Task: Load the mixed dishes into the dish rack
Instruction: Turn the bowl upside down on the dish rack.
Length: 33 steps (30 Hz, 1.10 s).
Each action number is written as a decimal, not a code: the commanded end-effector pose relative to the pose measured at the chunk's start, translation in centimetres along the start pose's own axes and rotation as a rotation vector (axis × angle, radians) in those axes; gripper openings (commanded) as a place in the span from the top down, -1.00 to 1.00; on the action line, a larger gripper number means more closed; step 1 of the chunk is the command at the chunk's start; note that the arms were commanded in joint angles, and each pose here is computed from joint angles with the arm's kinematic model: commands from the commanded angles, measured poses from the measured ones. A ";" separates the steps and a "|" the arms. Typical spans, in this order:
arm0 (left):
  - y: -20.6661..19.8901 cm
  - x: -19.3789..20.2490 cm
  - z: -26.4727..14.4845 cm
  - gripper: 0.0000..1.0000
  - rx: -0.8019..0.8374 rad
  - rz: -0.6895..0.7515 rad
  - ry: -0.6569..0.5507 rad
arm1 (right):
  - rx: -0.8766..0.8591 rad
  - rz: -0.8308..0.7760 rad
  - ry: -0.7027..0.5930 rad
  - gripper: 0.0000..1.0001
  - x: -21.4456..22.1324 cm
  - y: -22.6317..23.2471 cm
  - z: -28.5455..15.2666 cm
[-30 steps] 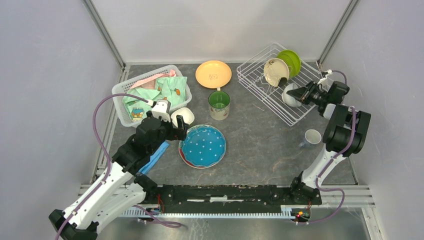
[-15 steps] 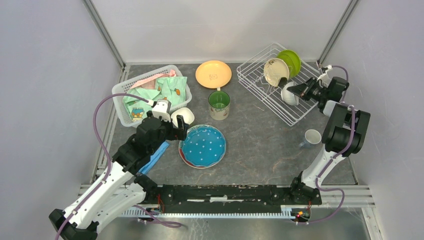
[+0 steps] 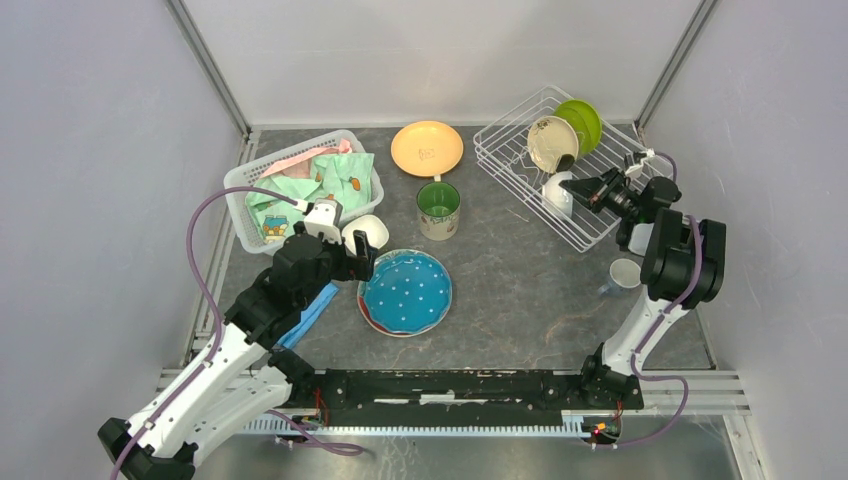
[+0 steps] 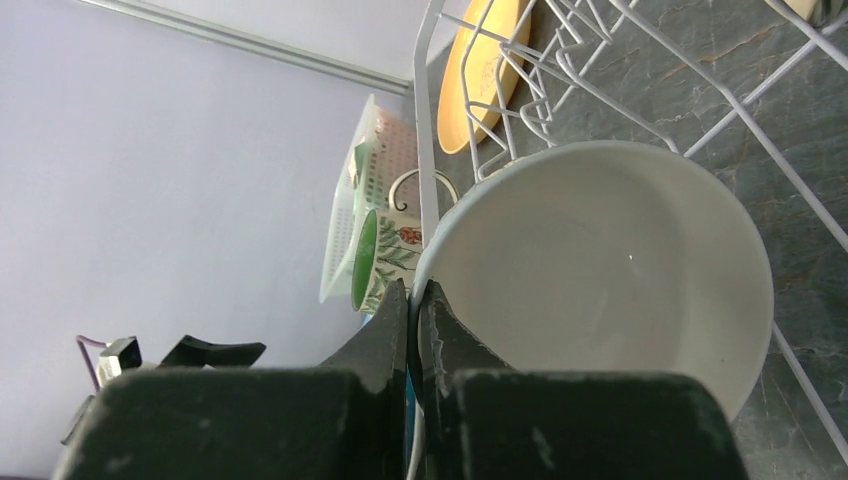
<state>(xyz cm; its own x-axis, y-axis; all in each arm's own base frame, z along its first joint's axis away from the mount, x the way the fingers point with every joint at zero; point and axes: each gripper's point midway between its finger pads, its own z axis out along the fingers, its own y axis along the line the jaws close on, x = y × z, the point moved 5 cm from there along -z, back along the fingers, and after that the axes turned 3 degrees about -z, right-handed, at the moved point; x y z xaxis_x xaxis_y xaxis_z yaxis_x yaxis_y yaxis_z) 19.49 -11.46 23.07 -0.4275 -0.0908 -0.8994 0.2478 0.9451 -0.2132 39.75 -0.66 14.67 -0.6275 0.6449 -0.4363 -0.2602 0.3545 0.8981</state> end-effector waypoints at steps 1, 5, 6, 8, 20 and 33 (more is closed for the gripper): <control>-0.3 -0.7 -0.2 -0.99 0.030 0.025 -0.034 | -0.039 0.041 -0.011 0.99 0.1 0.1 -0.4; -0.3 -0.8 -0.3 -0.99 0.025 0.023 -0.042 | -0.003 0.074 -0.026 0.90 0.2 -1.2 -1.0; -0.3 -0.8 -0.3 -0.99 0.026 0.023 -0.042 | 0.008 0.075 -0.024 0.84 0.2 -1.6 -1.1; -0.3 -0.8 -0.3 -0.99 0.025 0.023 -0.040 | 0.045 0.091 -0.022 0.80 0.3 -2.5 -1.4; -0.2 -0.9 -0.2 -0.99 0.018 0.023 -0.043 | 0.163 0.135 -0.035 0.70 0.3 -6.0 -3.3; -0.2 -1.0 -0.4 -0.99 0.021 0.019 -0.050 | -0.037 0.169 -0.140 0.99 -2.0 -1.6 -3.2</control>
<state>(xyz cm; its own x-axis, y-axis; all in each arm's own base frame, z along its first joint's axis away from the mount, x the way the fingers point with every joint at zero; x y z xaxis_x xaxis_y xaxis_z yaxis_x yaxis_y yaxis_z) 19.34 -11.33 23.38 -0.4159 -0.0985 -0.9040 0.2497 0.9435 -0.2177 39.52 -4.91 14.37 -0.5815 0.7082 -0.4004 -0.2146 0.3412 0.9151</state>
